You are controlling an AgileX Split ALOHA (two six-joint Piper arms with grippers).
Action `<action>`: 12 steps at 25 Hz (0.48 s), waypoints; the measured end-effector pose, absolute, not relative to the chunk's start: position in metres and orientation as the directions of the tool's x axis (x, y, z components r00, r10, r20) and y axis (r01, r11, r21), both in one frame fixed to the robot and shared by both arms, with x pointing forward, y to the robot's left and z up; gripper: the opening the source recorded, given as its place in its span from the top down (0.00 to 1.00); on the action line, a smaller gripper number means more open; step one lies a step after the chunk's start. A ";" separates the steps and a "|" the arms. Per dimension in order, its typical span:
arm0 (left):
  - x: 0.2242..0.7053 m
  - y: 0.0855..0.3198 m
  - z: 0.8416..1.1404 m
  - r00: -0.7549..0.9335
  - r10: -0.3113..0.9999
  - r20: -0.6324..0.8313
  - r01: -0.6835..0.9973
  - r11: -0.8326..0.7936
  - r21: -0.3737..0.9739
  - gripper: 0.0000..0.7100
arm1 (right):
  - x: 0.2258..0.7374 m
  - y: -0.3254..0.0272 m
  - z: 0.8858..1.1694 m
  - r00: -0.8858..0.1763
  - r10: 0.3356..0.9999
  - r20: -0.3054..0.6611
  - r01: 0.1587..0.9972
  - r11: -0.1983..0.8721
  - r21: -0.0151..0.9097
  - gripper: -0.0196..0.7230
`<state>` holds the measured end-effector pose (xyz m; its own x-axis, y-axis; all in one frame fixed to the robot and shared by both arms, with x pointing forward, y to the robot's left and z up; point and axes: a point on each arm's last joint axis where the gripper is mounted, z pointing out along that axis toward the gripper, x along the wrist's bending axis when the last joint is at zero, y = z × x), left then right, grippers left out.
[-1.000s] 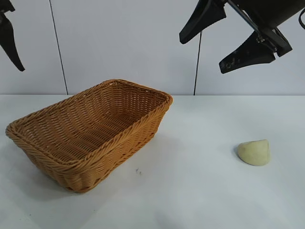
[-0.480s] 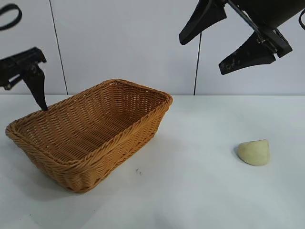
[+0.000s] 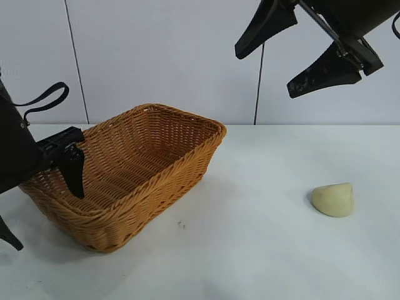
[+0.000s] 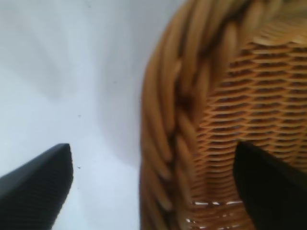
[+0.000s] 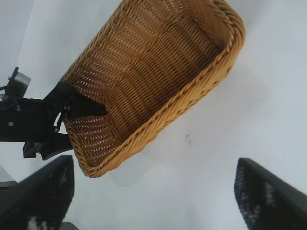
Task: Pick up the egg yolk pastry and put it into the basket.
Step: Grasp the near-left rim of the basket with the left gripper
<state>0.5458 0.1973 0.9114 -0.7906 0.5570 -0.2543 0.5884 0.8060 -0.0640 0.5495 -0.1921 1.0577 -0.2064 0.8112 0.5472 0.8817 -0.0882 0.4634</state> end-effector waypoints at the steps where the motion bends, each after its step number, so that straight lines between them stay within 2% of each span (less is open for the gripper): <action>1: 0.546 0.197 0.911 -0.791 0.557 -0.254 0.588 0.806 -0.064 0.51 | 0.549 -0.192 1.058 -0.206 0.811 0.547 0.882 -0.088 0.463 0.13; 3: 0.546 0.197 0.911 -0.792 0.554 -0.258 0.586 0.808 -0.064 0.73 | 0.549 -0.192 1.058 -0.206 0.811 0.547 0.882 -0.088 0.463 0.13; 4: 0.546 0.197 0.912 -0.793 0.551 -0.260 0.583 0.810 -0.065 0.81 | 0.549 -0.192 1.058 -0.206 0.811 0.547 0.882 -0.088 0.463 0.13; 8: 0.549 0.196 0.915 -0.792 0.553 -0.257 0.587 0.807 -0.071 0.81 | 0.549 -0.192 1.058 -0.207 0.811 0.547 0.882 -0.088 0.463 0.13; 12: 0.565 0.199 0.934 -0.760 0.590 -0.275 0.626 0.777 -0.063 0.81 | 0.549 -0.192 1.057 -0.208 0.810 0.548 0.885 -0.084 0.459 0.13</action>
